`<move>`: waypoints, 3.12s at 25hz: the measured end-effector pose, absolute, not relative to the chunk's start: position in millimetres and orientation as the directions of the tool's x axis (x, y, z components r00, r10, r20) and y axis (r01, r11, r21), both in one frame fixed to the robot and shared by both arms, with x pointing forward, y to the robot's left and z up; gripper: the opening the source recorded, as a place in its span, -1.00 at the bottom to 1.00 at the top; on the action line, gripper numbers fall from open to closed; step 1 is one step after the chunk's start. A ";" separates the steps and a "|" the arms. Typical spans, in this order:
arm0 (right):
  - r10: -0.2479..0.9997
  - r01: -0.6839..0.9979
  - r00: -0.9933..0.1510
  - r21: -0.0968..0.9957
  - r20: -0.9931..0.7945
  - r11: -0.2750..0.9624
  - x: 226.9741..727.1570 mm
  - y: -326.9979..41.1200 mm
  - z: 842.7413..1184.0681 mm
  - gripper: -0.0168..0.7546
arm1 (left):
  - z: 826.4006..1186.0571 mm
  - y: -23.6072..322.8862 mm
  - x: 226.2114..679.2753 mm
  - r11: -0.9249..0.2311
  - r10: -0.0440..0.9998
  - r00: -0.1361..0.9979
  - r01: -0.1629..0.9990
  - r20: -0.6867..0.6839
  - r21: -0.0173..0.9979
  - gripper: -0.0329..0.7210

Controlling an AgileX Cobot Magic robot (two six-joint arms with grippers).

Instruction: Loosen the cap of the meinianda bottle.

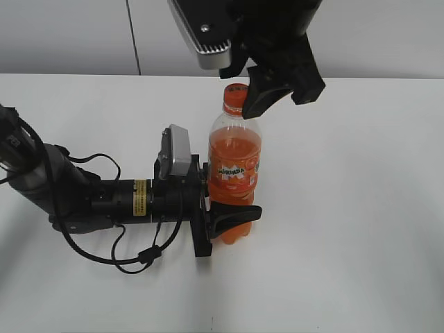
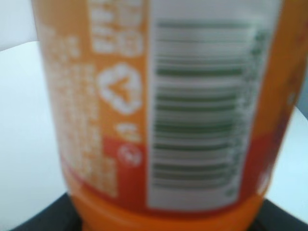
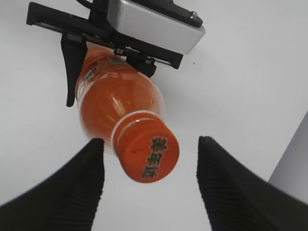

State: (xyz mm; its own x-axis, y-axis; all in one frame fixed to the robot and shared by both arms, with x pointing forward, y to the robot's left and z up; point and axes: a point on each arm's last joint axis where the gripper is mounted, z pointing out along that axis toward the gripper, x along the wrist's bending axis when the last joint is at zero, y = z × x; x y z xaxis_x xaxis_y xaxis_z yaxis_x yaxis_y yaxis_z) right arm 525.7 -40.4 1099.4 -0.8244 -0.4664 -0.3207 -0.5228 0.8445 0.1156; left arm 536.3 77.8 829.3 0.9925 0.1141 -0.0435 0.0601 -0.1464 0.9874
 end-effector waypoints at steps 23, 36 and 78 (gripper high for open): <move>0.743 0.683 -0.665 0.467 0.078 0.562 514.4 -47.9 1147.1 0.56 | 829.3 77.8 536.3 -0.146 0.114 0.993 0.060 -0.044 0.987 0.10; 0.888 0.867 -0.424 0.365 0.179 0.340 513.2 -50.7 1125.8 0.56 | 829.3 77.8 536.3 -0.146 0.115 0.992 0.060 -0.044 0.987 0.10; 0.868 0.858 -0.472 0.306 0.152 0.413 521.9 -41.5 1094.1 0.07 | 829.4 77.8 536.2 -0.146 0.114 0.993 0.060 -0.044 0.988 0.10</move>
State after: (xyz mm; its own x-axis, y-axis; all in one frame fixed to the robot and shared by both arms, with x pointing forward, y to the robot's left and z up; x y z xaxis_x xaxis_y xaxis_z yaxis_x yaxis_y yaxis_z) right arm 521.9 -41.5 1094.1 -0.4720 0.8683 0.1523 0.8579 0.4126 0.3063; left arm 536.2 77.8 829.4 0.9925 0.1139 -0.0436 0.0601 -0.1457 0.9875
